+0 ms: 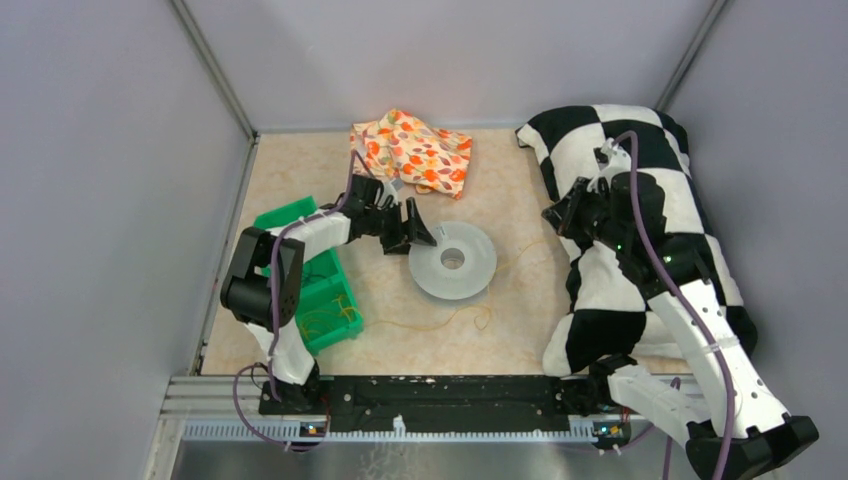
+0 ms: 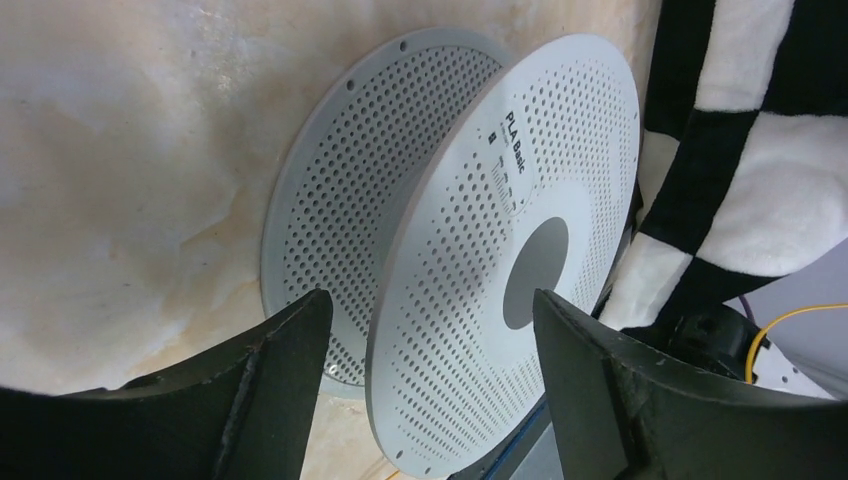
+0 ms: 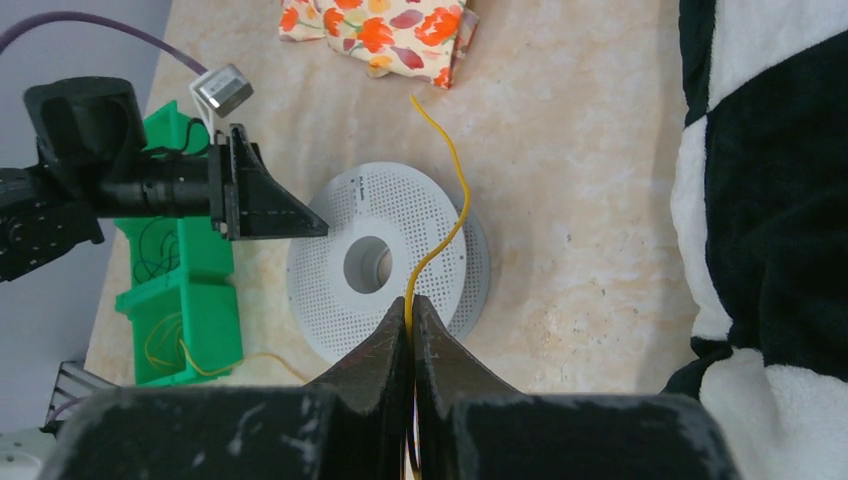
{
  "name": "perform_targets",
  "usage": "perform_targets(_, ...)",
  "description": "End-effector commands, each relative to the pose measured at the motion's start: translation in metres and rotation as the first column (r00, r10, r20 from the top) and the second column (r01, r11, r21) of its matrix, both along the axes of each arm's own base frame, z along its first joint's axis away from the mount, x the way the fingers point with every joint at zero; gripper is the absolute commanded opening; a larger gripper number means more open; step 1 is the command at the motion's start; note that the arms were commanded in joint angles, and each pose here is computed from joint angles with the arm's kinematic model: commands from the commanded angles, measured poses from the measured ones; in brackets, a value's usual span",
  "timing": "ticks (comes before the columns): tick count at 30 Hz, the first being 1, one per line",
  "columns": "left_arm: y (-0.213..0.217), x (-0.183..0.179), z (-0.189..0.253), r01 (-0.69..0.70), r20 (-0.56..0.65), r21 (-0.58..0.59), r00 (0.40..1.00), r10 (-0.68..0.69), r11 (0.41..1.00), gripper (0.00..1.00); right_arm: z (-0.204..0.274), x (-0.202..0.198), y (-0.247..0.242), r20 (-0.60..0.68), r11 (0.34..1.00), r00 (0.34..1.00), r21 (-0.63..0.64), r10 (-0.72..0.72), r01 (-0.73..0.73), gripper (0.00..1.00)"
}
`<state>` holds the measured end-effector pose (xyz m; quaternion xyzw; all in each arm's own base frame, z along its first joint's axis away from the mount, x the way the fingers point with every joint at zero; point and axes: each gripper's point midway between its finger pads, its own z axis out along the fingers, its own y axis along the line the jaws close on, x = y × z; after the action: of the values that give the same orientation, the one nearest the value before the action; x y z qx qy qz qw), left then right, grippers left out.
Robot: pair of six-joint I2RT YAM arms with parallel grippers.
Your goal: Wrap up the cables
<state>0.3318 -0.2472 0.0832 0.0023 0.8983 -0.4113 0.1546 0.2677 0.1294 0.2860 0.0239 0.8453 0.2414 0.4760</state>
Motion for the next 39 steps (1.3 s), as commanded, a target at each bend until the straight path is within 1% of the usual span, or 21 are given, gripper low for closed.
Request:
perform_targets(1, -0.014, 0.008, 0.019, 0.044, 0.031, -0.108, 0.999, -0.041, 0.993, 0.75, 0.013, 0.007, 0.003, 0.055, 0.999, 0.998, 0.037, -0.002, 0.0, 0.0)
perform_targets(3, -0.015, 0.007, 0.019, 0.044, 0.026, -0.123, 0.999, -0.041, 0.991, 0.67, 0.01, 0.007, 0.003, 0.05, 0.999, 0.999, 0.036, 0.0, -0.001, 0.0)
perform_targets(7, -0.017, 0.008, 0.02, 0.044, 0.025, -0.135, 0.999, -0.041, 0.99, 0.46, 0.007, 0.007, 0.004, 0.044, 0.999, 0.999, 0.041, 0.002, -0.004, 0.0)
perform_targets(10, -0.017, 0.013, 0.027, 0.044, 0.045, -0.135, 0.998, -0.038, 0.99, 0.24, 0.006, 0.007, 0.005, 0.043, 0.999, 0.999, 0.044, 0.004, -0.006, 0.0)
perform_targets(13, -0.017, 0.023, 0.05, 0.05, 0.111, -0.138, 0.993, -0.034, 0.989, 0.02, 0.006, 0.007, 0.006, 0.041, 0.999, 0.999, 0.046, 0.008, -0.01, 0.0)
perform_targets(14, -0.017, 0.027, 0.061, 0.054, 0.141, -0.135, 0.989, -0.035, 0.989, 0.0, 0.007, 0.007, 0.006, 0.042, 0.999, 0.999, 0.047, 0.01, -0.012, 0.0)
perform_targets(16, -0.015, 0.037, 0.086, 0.057, 0.212, -0.114, 0.977, -0.032, 0.992, 0.0, 0.006, 0.007, 0.008, 0.04, 0.999, 0.999, 0.049, 0.02, -0.021, 0.0)
perform_targets(19, -0.01, 0.051, 0.133, 0.058, 0.373, -0.067, 0.928, -0.029, 0.996, 0.0, 0.005, 0.006, 0.009, 0.034, 0.999, 0.999, 0.044, 0.03, -0.032, 0.0)
perform_targets(21, -0.004, 0.055, 0.162, 0.051, 0.487, -0.036, 0.873, -0.027, 0.998, 0.0, 0.004, 0.005, 0.008, 0.031, 0.999, 0.999, 0.037, 0.034, -0.035, 0.0)
perform_targets(24, 0.0, 0.05, 0.194, 0.071, 0.653, 0.02, 0.755, -0.067, 0.997, 0.0, 0.004, 0.005, 0.008, 0.034, 0.999, 0.999, 0.029, 0.037, -0.038, 0.0)
perform_targets(28, -0.007, 0.024, 0.2, 0.2, 0.787, 0.102, 0.583, -0.202, 0.974, 0.0, 0.005, 0.006, 0.01, 0.044, 0.998, 0.998, 0.029, 0.053, -0.054, 0.0)
perform_targets(30, -0.014, 0.006, 0.193, 0.282, 0.82, 0.176, 0.489, -0.299, 0.943, 0.0, 0.005, 0.006, 0.012, 0.043, 0.997, 0.997, 0.036, 0.06, -0.061, 0.0)
perform_targets(31, -0.017, -0.001, 0.189, 0.312, 0.834, 0.221, 0.43, -0.345, 0.924, 0.0, 0.005, 0.006, 0.013, 0.042, 0.997, 0.997, 0.04, 0.065, -0.066, 0.0)
perform_targets(33, -0.022, -0.012, 0.174, 0.363, 0.838, 0.304, 0.339, -0.428, 0.881, 0.0, 0.005, 0.007, 0.016, 0.04, 0.996, 0.996, 0.05, 0.074, -0.076, 0.0)
perform_targets(35, -0.024, -0.016, 0.167, 0.384, 0.835, 0.355, 0.279, -0.474, 0.852, 0.0, 0.006, 0.008, 0.018, 0.04, 0.995, 0.996, 0.058, 0.08, -0.082, 0.0)
perform_targets(38, -0.023, -0.018, 0.17, 0.384, 0.848, 0.379, 0.22, -0.482, 0.842, 0.0, 0.008, 0.008, 0.019, 0.042, 0.994, 0.996, 0.061, 0.084, -0.086, 0.0)
perform_targets(39, -0.024, -0.019, 0.172, 0.381, 0.857, 0.385, 0.19, -0.479, 0.841, 0.0, 0.007, 0.008, 0.019, 0.04, 0.994, 0.996, 0.062, 0.083, -0.086, 0.0)
